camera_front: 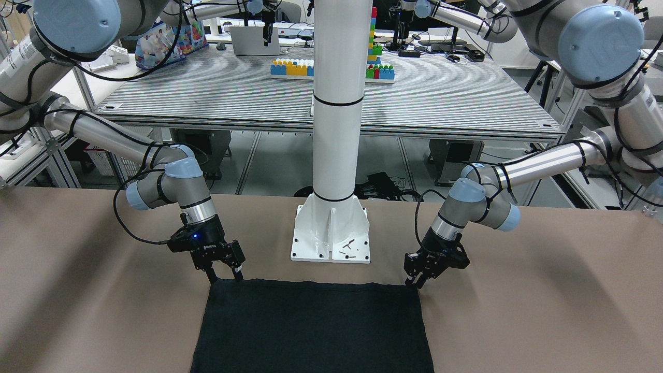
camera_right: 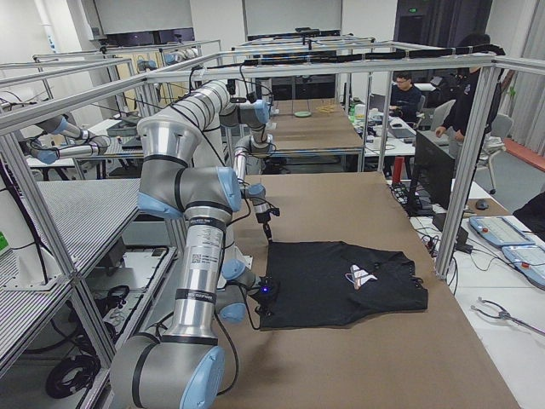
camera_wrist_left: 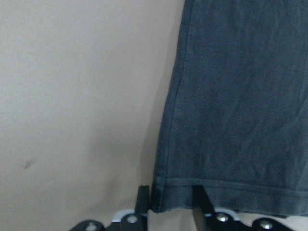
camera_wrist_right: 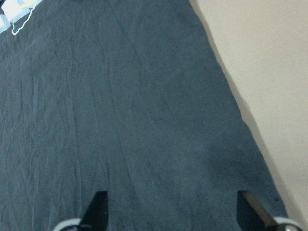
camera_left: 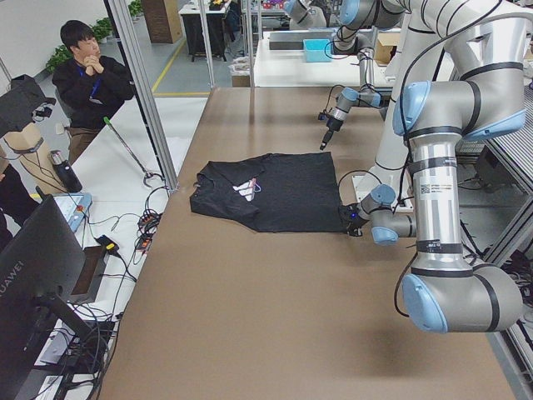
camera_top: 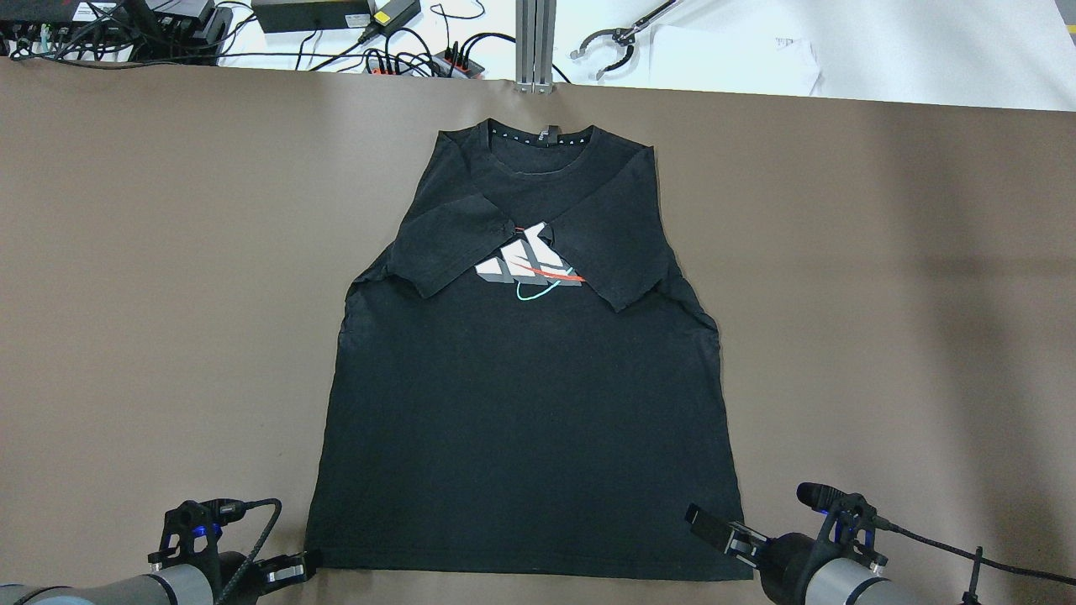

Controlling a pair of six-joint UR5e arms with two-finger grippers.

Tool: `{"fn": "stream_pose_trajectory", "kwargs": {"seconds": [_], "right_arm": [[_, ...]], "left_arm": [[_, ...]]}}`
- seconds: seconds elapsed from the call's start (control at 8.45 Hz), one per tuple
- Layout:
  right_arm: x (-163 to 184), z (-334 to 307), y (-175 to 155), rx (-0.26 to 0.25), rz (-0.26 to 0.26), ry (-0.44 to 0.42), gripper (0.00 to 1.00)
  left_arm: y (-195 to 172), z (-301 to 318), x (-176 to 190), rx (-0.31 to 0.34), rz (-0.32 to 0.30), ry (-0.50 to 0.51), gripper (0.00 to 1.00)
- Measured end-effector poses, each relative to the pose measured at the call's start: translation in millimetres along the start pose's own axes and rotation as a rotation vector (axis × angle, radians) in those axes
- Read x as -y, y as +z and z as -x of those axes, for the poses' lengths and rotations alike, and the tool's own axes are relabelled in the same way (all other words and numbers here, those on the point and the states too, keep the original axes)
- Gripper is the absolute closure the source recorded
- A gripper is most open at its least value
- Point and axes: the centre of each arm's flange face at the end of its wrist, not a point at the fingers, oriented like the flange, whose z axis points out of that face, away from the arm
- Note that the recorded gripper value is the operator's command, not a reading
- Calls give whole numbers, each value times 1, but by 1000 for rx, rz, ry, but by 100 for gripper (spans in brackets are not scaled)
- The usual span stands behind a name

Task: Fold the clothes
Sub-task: 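Grasp the hem corners with both grippers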

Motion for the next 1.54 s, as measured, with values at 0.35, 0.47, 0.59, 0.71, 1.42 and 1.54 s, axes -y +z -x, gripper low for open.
{"fn": "stream_pose_trajectory", "kwargs": {"seconds": [0.35, 0.47, 0.59, 0.71, 1.42, 1.54], "right_arm": [[0, 0, 0, 0, 0, 1, 6], [0, 0, 0, 0, 0, 0, 6], [0, 0, 0, -2, 0, -1, 7], [0, -3, 0, -7, 0, -3, 7], [-27, -68, 11, -123, -7, -40, 61], [-33, -67, 10, -117, -9, -18, 63]], "left_arm": [[2, 2, 0, 5, -2, 1, 100], [2, 1, 0, 3, -1, 1, 100], [2, 1, 0, 2, -1, 1, 100], [1, 0, 0, 0, 0, 1, 100], [-1, -5, -1, -11, 2, 1, 100], [0, -6, -1, -12, 2, 1, 100]]}}
